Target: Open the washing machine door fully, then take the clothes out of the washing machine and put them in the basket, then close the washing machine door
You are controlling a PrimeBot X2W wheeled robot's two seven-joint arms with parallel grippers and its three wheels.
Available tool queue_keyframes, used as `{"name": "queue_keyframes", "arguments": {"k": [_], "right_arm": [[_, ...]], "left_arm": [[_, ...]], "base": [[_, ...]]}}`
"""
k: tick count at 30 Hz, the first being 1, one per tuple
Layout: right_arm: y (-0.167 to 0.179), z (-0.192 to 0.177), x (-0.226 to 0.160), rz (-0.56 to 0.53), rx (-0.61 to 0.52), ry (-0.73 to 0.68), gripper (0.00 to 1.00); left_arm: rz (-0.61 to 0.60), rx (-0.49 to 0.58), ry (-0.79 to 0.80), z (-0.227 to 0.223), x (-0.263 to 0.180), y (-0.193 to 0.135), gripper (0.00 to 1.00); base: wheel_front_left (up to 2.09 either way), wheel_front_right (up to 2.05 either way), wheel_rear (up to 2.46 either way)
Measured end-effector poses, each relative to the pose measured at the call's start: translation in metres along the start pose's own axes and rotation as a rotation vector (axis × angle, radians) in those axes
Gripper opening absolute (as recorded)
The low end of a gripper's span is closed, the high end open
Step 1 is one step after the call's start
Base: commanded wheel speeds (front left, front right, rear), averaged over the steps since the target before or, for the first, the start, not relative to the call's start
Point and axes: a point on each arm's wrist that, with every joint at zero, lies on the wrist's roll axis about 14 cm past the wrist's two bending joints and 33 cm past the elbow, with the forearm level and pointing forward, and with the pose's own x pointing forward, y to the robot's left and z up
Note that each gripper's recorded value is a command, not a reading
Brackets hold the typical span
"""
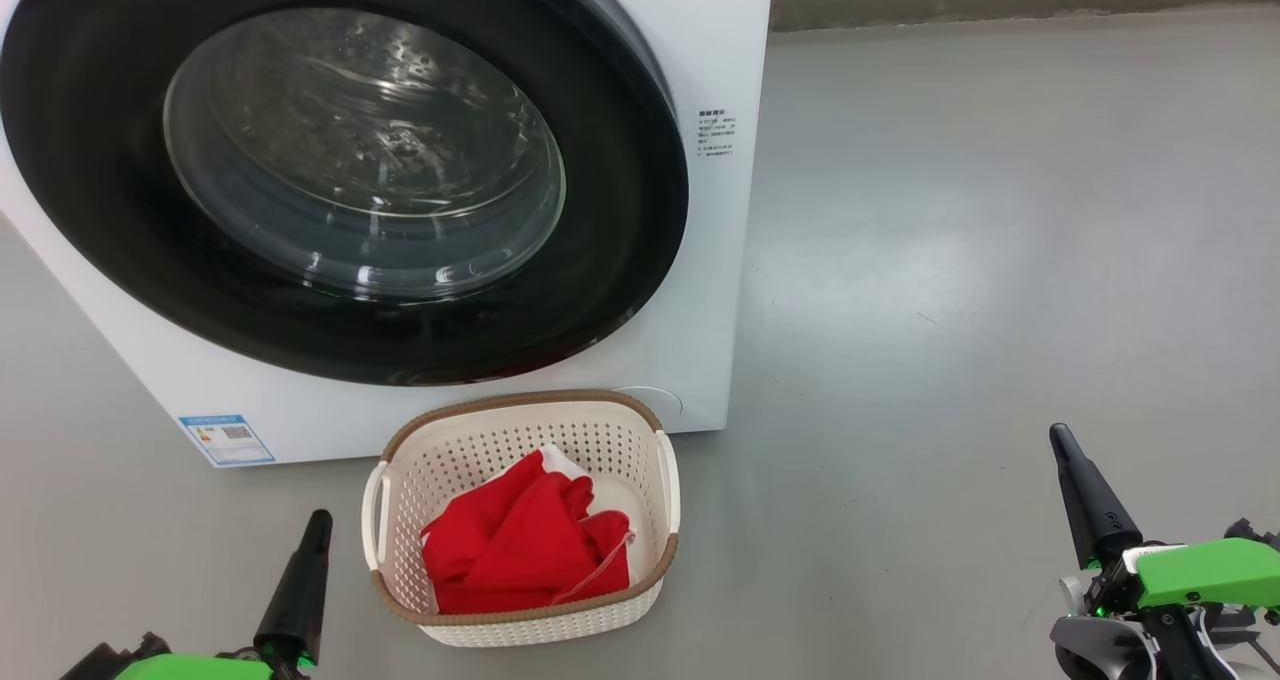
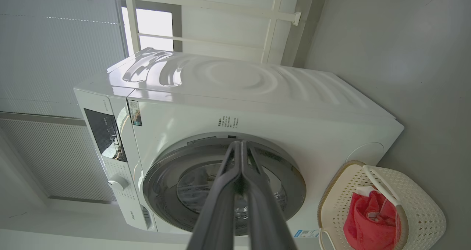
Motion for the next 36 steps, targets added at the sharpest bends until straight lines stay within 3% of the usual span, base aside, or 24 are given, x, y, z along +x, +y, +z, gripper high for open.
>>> {"name": "queue_keyframes", "arguments": {"k": [36], "right_arm": [[-0.0001,0.0005,-0.0001,0.000,0.000,-0.002,0.00]], "left_arm": [[0.000,0.000,0.000,0.0000,0.0000,0.0000,0.00]], "base": [[0.00,0.00,0.00]]}}
